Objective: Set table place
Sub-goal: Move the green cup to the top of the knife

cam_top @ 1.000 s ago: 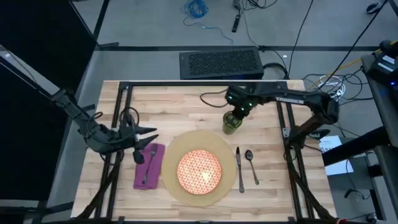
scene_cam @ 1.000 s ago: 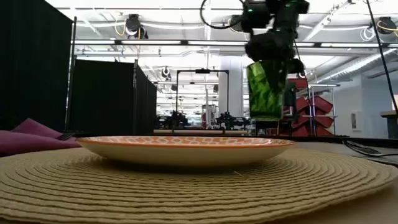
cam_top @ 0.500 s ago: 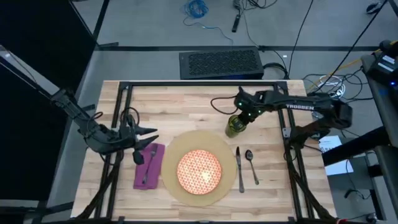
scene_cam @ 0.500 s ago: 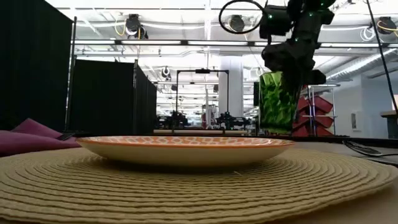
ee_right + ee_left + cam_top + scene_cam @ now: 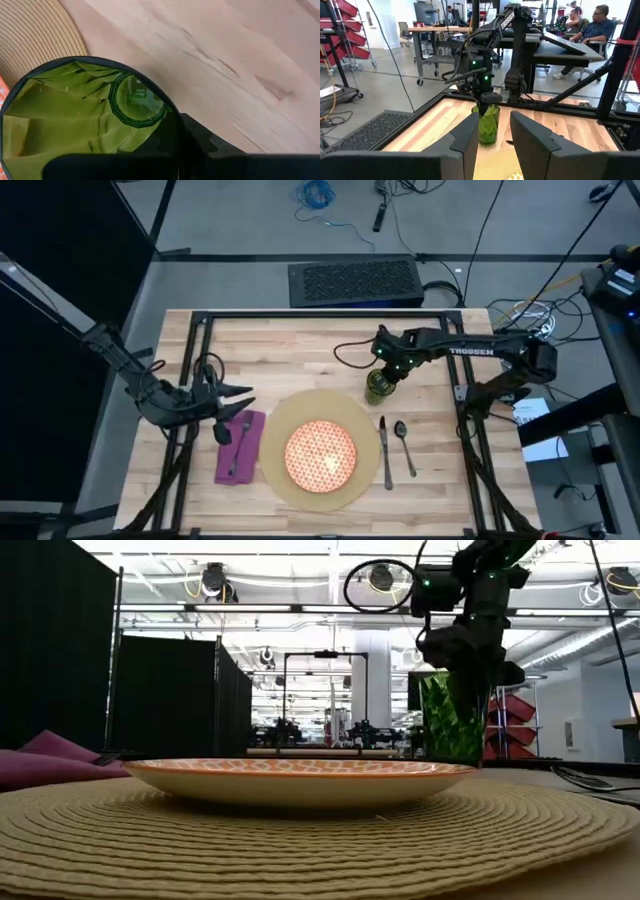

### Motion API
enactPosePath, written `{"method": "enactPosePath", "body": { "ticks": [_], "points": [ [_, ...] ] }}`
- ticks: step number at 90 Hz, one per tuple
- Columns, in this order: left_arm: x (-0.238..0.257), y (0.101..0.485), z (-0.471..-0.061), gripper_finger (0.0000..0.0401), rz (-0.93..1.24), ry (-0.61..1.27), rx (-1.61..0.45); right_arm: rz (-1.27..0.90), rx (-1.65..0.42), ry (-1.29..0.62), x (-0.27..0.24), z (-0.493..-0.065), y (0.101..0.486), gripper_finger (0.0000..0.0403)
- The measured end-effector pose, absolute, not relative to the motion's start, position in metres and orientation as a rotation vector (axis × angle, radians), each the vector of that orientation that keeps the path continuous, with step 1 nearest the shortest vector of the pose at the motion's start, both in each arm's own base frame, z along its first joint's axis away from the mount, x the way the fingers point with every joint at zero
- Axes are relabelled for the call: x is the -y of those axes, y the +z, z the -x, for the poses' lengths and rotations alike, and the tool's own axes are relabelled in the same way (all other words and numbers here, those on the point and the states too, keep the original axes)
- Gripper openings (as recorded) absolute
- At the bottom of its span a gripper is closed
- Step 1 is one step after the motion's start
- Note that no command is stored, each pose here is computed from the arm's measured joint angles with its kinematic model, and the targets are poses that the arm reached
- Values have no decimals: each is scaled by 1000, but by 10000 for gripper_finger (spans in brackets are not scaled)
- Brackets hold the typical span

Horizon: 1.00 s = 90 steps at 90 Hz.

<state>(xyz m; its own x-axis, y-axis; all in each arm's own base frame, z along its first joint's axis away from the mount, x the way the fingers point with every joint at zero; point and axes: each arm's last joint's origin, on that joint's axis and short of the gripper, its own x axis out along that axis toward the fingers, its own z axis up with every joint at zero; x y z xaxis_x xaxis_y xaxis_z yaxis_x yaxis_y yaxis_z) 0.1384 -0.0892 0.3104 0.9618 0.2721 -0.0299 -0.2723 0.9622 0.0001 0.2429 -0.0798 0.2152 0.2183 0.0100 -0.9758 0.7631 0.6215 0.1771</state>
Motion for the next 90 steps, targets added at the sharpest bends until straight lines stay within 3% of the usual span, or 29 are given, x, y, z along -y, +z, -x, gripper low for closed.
{"method": "enactPosePath", "body": {
  "ticks": [90],
  "points": [
    [89,310,-138,99,4,276,-29,-792,-1228,-616,79,-243,205,9]
  ]
}}
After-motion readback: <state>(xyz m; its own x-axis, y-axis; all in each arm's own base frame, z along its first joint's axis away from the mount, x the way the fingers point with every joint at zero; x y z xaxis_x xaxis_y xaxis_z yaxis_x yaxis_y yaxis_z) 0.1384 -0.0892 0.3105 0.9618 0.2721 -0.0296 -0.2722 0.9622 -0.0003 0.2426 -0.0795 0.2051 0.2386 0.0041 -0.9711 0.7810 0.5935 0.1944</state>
